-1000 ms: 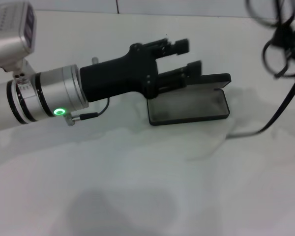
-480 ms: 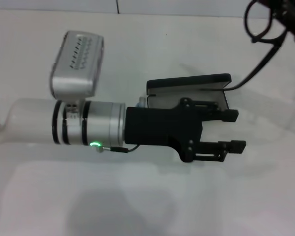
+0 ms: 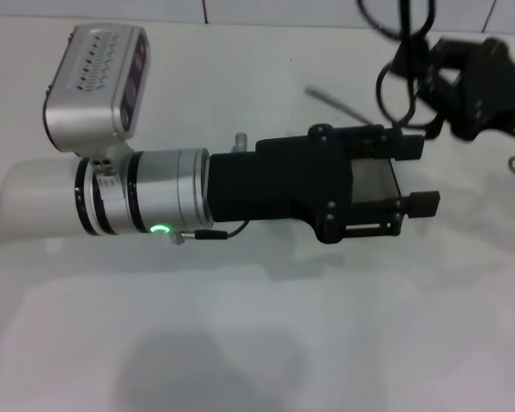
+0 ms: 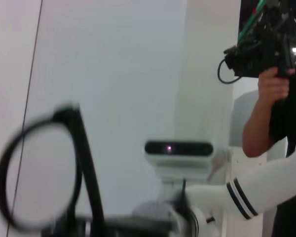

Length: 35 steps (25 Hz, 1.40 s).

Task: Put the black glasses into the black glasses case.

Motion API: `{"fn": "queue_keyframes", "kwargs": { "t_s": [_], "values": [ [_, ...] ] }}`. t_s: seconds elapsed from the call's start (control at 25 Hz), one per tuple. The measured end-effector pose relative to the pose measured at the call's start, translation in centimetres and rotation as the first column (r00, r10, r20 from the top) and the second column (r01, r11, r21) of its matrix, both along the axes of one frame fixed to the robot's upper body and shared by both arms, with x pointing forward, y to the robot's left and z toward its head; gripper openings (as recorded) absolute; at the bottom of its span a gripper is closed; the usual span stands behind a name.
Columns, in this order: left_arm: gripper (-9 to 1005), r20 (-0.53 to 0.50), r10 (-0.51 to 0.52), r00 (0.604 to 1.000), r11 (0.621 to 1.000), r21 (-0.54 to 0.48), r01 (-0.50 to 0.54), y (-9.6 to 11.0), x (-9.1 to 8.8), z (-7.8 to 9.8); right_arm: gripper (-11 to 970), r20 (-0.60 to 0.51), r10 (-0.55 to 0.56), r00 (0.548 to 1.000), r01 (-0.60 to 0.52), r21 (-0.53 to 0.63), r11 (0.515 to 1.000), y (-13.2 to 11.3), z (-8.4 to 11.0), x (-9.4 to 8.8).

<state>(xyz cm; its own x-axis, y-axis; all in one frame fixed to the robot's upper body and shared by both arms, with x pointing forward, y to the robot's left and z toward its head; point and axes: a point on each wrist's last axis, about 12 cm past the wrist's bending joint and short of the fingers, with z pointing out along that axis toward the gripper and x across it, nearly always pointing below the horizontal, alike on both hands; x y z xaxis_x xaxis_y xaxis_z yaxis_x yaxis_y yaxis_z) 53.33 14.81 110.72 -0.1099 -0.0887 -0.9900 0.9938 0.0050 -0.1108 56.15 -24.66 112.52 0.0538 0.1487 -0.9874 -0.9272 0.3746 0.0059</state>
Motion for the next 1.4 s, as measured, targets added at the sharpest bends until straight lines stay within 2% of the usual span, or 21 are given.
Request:
{"fn": "queue_keyframes", "kwargs": {
  "t_s": [0.4,0.84,1.04,1.16,1.24,1.4],
  "values": [
    [645,-0.001,0.072,0.997,0.996,-0.056,-0.072,0.7,1.0,0.9,151,-0.030,-0.003,1.000,0.000,-0.124,0.992,-0.4,-1.4,-0.4],
    [647,0.018,0.099,0.995,0.995,-0.032,-0.099,0.4,2.0,1.2,156,-0.028,0.013,1.000,-0.017,-0.162,0.987,-0.5,-1.4,-0.4],
    [648,0.029,0.099,0.995,0.995,-0.026,-0.098,0.6,2.1,1.3,158,-0.023,-0.012,1.000,0.008,-0.173,0.985,-1.3,-1.3,-0.2],
    [648,0.031,0.112,0.993,0.993,-0.036,-0.110,2.1,2.1,1.5,160,-0.022,-0.052,0.998,0.046,-0.210,0.977,-2.1,-1.4,0.2],
    [648,0.034,0.137,0.990,0.989,-0.059,-0.135,3.4,2.1,1.8,161,-0.014,-0.063,0.998,0.057,-0.279,0.959,-2.4,-1.6,0.5],
    [649,0.029,0.232,0.972,0.968,-0.106,-0.228,5.8,2.1,1.9,163,0.021,-0.002,1.000,0.012,-0.485,0.874,-1.3,-1.4,1.0]
  ]
}}
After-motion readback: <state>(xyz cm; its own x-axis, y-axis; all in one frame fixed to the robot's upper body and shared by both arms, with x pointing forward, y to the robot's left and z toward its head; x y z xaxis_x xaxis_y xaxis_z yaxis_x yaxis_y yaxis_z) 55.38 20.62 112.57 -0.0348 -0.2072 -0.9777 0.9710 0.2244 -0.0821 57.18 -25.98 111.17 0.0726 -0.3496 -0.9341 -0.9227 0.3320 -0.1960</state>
